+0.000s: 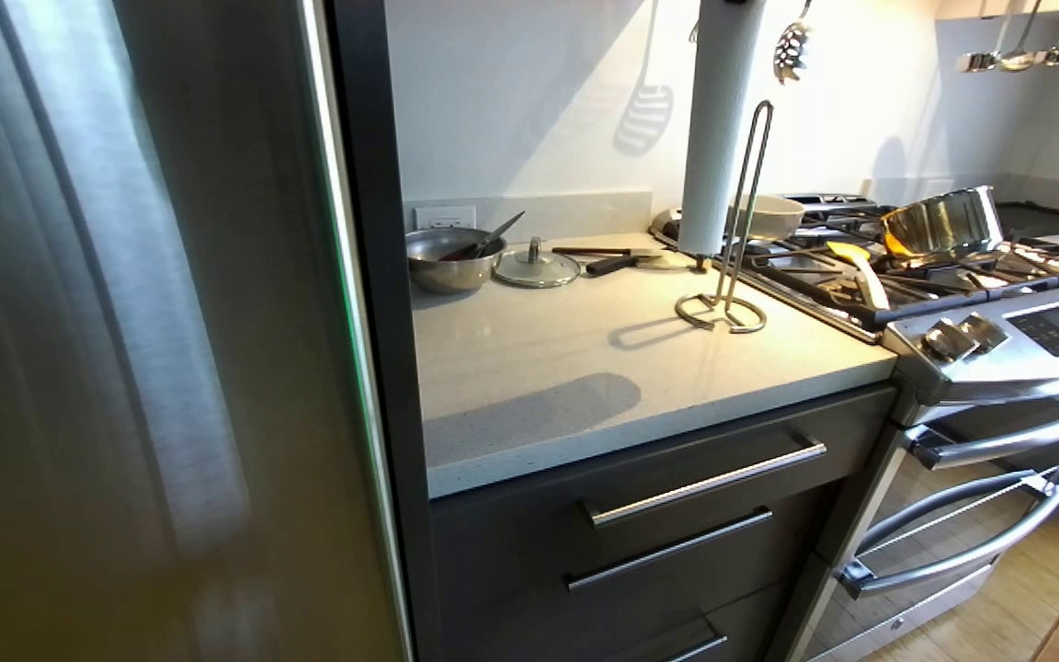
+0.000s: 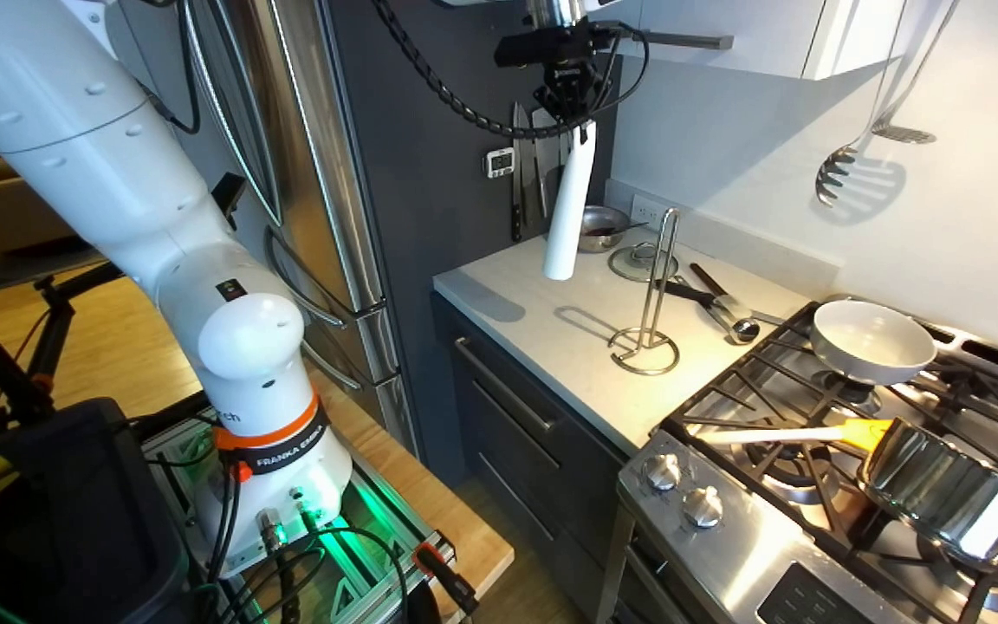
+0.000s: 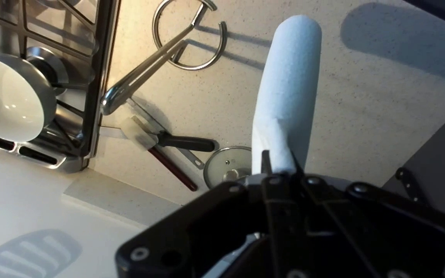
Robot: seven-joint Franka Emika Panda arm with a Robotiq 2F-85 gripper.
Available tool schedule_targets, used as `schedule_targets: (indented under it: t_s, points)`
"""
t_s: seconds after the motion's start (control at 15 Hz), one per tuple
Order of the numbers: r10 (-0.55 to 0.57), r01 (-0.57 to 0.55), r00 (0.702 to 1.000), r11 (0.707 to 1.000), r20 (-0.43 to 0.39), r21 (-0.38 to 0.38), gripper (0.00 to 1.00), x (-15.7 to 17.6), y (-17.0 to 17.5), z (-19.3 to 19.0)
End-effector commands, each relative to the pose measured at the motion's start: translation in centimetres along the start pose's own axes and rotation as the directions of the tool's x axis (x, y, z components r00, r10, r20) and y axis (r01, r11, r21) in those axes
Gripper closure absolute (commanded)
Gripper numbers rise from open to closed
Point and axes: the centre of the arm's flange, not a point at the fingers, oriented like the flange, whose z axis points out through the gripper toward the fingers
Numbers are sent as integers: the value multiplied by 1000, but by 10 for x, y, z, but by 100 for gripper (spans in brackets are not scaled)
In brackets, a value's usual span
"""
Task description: Remove the paper towel from the stand and put it upright on the cupboard
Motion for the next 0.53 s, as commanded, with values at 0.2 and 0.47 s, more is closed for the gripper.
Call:
schedule_targets:
  t_s: [0.2, 0.47]
  points:
    - [-18, 17, 999, 1000, 43, 22, 96, -4, -13, 63]
    - [-26, 25, 998, 1000, 65, 16, 95, -7, -21, 92]
